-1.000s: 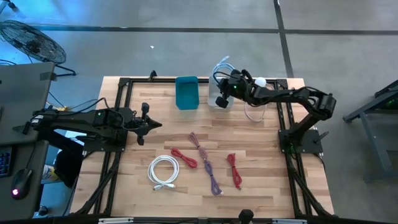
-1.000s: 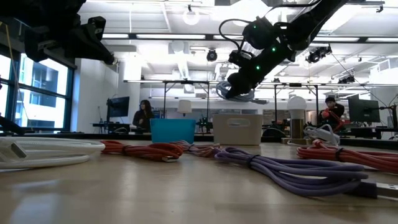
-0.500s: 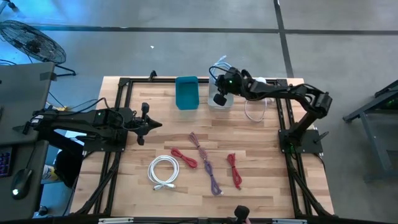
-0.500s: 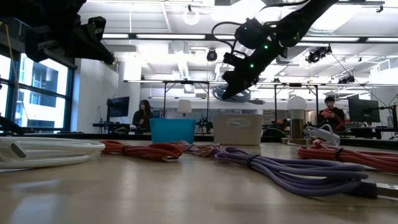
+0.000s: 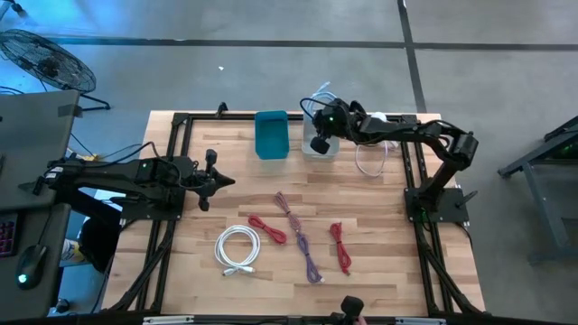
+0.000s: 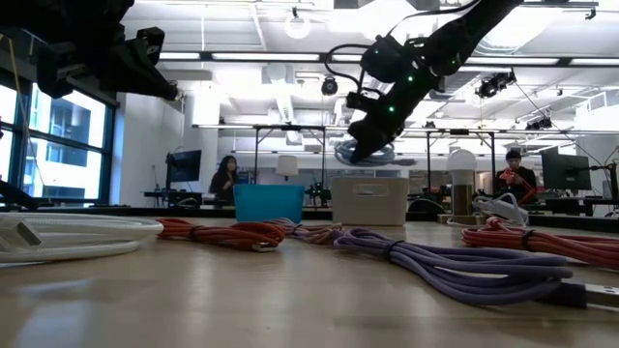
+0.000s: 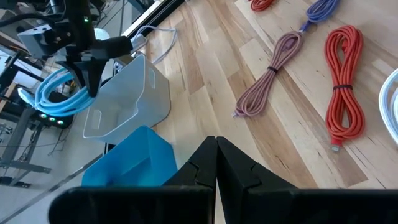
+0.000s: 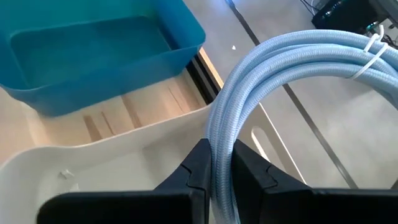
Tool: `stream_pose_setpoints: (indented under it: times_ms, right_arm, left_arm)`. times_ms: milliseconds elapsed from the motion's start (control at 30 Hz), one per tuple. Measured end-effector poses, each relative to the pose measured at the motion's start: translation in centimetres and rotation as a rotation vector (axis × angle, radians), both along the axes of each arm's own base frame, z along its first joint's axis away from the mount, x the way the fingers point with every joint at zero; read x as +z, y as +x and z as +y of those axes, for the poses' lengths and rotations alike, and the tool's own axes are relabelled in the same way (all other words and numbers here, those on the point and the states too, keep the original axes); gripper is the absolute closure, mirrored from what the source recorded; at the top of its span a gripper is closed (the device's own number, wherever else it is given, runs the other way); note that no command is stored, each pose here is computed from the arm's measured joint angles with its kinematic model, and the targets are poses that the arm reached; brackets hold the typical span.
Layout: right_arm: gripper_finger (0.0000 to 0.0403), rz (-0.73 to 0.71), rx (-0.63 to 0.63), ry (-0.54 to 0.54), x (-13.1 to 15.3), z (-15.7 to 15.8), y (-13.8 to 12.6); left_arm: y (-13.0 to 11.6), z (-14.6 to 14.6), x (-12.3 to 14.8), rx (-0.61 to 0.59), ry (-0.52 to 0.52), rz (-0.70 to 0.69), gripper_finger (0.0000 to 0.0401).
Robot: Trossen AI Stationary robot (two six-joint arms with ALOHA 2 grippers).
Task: Pick & Place USB Port
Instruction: Put the blue HDMI cable into the gray bin
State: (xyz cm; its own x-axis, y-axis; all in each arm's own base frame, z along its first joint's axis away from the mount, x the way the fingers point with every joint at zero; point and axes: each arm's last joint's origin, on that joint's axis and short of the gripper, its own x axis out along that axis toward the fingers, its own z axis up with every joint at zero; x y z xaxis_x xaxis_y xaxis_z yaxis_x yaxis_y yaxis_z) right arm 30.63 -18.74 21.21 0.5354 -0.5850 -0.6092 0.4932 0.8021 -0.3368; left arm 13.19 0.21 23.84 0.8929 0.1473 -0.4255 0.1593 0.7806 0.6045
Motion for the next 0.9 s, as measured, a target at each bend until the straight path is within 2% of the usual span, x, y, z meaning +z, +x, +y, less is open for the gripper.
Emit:
stream_pose_setpoints:
  times_ms: [467,633,900]
  right_arm:
    - [0.0373,0.049,0.015,0.022,-0.4,0.2,-0.3]
    - [0.0350,0.045,0.033,0.040,-0.5,0.2,-0.2]
    - [0.0363,0.105,0.022,0.072,-2.9,-0.4,0.2]
  left_arm:
    - [0.0,0.0,0.0,0.000,-0.003,-0.001,0.0400]
    - [0.0,0.0,0.0,0.000,-0.003,-0.001,0.0400]
    - [0.0,0.0,0.0,0.000,-0.003,-0.001,0.0400]
